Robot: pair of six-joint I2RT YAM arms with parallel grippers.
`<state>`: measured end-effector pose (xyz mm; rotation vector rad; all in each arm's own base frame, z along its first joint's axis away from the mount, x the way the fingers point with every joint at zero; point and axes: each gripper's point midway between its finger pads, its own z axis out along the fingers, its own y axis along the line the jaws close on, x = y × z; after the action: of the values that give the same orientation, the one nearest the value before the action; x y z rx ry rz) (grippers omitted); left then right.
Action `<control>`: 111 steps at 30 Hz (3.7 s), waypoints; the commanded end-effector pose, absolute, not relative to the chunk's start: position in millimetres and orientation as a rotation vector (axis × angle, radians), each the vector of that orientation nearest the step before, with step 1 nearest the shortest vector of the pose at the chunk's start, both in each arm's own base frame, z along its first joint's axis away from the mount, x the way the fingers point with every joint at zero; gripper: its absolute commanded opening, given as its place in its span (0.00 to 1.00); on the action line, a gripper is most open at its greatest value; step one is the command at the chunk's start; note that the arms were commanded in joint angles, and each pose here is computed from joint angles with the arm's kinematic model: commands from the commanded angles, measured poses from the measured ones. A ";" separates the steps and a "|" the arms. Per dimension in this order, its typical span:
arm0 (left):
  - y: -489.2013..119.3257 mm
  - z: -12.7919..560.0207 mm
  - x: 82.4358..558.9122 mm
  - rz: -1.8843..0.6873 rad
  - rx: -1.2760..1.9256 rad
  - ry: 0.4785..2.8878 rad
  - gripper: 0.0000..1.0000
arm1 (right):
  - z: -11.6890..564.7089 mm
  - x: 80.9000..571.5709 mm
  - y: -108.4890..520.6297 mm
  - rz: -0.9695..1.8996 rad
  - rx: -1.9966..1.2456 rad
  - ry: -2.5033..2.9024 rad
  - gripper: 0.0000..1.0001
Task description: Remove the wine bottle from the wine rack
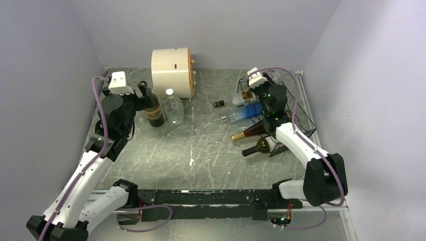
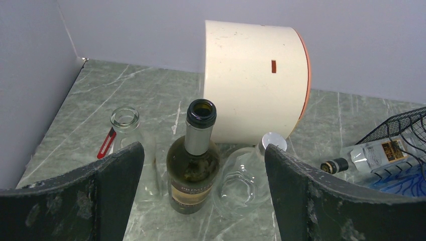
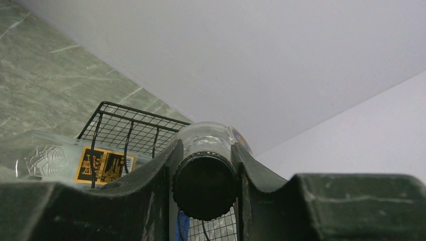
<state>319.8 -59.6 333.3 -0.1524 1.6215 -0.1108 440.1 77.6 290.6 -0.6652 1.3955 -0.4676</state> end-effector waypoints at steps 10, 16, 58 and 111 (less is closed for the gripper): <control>-60.8 341.0 320.9 -0.134 -0.158 1.589 0.93 | 397.8 421.2 99.0 -0.406 -0.608 1.129 0.00; -61.3 339.1 321.8 -0.133 -0.156 1.595 0.93 | 395.7 419.6 122.6 -0.378 -0.651 1.145 0.00; -60.8 336.2 325.1 -0.122 -0.157 1.609 0.93 | 413.1 382.7 348.5 0.469 -0.658 1.043 0.00; -56.2 337.8 323.9 -0.104 -0.165 1.601 0.93 | 327.8 377.2 369.9 0.569 -0.613 1.163 0.98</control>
<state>324.6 -60.6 326.4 -0.1477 1.6430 -0.1052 386.8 384.7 276.9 -0.6549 1.2646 0.6010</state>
